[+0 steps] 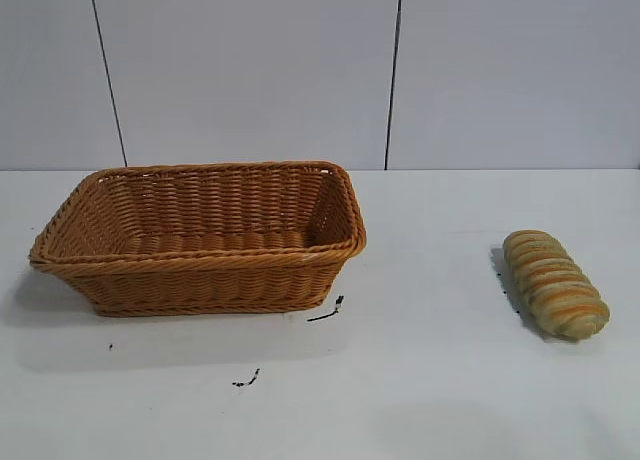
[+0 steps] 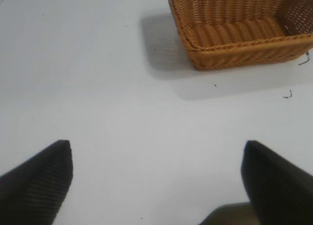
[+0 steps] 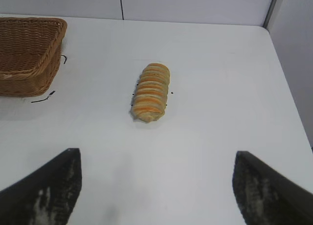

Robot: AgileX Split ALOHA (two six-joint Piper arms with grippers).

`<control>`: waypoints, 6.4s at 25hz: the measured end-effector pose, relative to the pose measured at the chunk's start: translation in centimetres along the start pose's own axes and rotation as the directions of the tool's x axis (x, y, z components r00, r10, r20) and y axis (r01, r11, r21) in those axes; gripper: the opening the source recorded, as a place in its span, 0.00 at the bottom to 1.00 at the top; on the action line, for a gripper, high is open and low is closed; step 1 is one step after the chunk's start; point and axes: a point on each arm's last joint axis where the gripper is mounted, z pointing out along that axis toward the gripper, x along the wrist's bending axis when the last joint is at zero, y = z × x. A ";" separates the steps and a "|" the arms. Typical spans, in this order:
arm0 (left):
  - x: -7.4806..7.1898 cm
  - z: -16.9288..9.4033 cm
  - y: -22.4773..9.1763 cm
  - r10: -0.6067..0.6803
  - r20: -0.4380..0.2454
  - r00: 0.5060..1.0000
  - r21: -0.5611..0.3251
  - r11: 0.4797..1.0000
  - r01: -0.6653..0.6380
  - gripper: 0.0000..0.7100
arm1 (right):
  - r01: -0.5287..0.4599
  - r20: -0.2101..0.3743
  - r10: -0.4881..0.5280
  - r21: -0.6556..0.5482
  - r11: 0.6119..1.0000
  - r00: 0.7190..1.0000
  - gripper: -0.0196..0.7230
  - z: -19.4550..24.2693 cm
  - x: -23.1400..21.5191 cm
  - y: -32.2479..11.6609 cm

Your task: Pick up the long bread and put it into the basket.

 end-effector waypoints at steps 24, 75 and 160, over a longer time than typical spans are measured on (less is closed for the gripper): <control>0.0 0.0 0.0 0.000 0.000 1.000 0.000 1.000 0.000 0.98 | -0.001 0.016 -0.010 0.574 0.819 1.000 0.96 13.3 0.6 9.6; 0.0 0.0 0.0 0.000 0.000 1.000 0.000 1.000 0.000 0.98 | 0.034 -0.008 -0.060 0.890 0.455 0.998 0.53 44.3 2.2 2.6; 0.0 0.0 0.0 0.000 0.000 1.000 0.000 1.000 0.000 0.98 | 0.805 -0.646 -0.676 -0.158 0.572 0.354 0.82 42.8 31.9 13.1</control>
